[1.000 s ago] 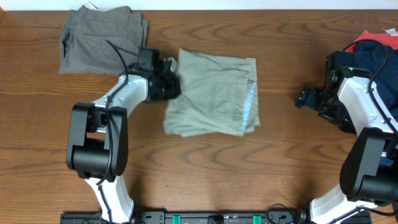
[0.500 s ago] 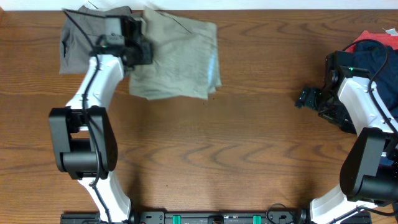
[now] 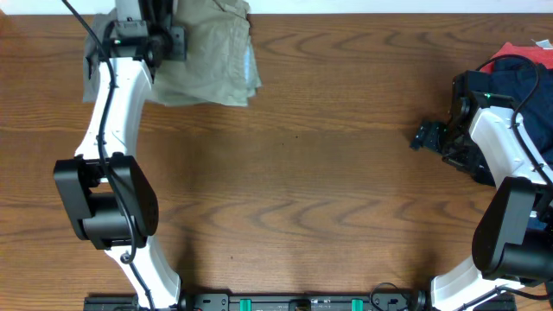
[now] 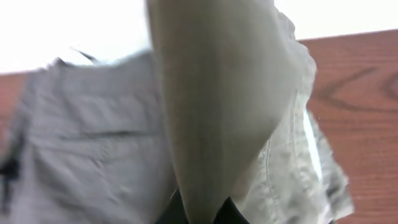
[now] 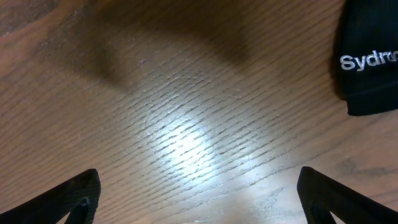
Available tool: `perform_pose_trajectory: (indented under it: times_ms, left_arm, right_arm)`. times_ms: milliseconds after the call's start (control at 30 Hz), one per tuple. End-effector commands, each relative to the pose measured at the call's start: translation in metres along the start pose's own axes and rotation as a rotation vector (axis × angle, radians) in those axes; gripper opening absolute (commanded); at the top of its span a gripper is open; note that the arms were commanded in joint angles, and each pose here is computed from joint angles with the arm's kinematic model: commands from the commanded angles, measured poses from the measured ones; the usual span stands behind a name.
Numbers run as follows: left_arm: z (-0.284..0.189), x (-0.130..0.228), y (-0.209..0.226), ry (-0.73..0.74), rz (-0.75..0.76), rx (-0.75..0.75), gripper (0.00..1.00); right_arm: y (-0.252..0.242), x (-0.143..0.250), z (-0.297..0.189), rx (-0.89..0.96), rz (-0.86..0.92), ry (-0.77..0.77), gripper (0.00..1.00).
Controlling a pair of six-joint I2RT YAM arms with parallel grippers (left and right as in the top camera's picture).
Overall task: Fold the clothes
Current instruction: 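Drag the folded trousers up-left onto the grey garment stack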
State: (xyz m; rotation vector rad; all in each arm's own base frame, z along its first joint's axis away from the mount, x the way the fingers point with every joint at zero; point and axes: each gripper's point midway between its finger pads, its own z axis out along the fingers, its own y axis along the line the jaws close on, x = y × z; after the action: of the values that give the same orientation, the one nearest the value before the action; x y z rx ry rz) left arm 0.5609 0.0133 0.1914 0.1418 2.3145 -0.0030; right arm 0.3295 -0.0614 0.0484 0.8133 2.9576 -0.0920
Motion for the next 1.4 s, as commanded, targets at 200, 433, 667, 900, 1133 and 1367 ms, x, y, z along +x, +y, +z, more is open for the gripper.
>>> perform_pose_trajectory:
  times_ms: [200,433,667,900,1133,1367]
  left_arm:
    - [-0.012,-0.024,0.041,-0.049,0.091,-0.126,0.06]
    - [-0.011,-0.018,0.072,-0.049,0.055,-0.168,0.06]
    - [-0.017,-0.031,0.099,-0.115,0.035,-0.216,0.06]
    - [-0.020,-0.041,0.106,-0.162,0.035,-0.233,0.06]
    - [-0.008,-0.039,0.109,-0.167,0.035,-0.236,0.06]
    - [0.020,-0.021,0.119,-0.128,0.026,-0.272,0.06]
  right_arm:
    - [-0.001,-0.006,-0.008,-0.001,0.004,-0.031,0.99]
    - [-0.001,-0.006,-0.008,-0.001,0.004,-0.031,0.99]
    - [-0.001,-0.006,-0.008,-0.001,0.004,-0.031,0.99]
    - [-0.001,-0.006,-0.008,-0.001,0.004,-0.031,0.99]
    - [-0.001,-0.006,-0.008,-0.001,0.004,-0.031,0.99]
    - [-0.001,-0.006,-0.008,-0.001,0.004,-0.031,0.99]
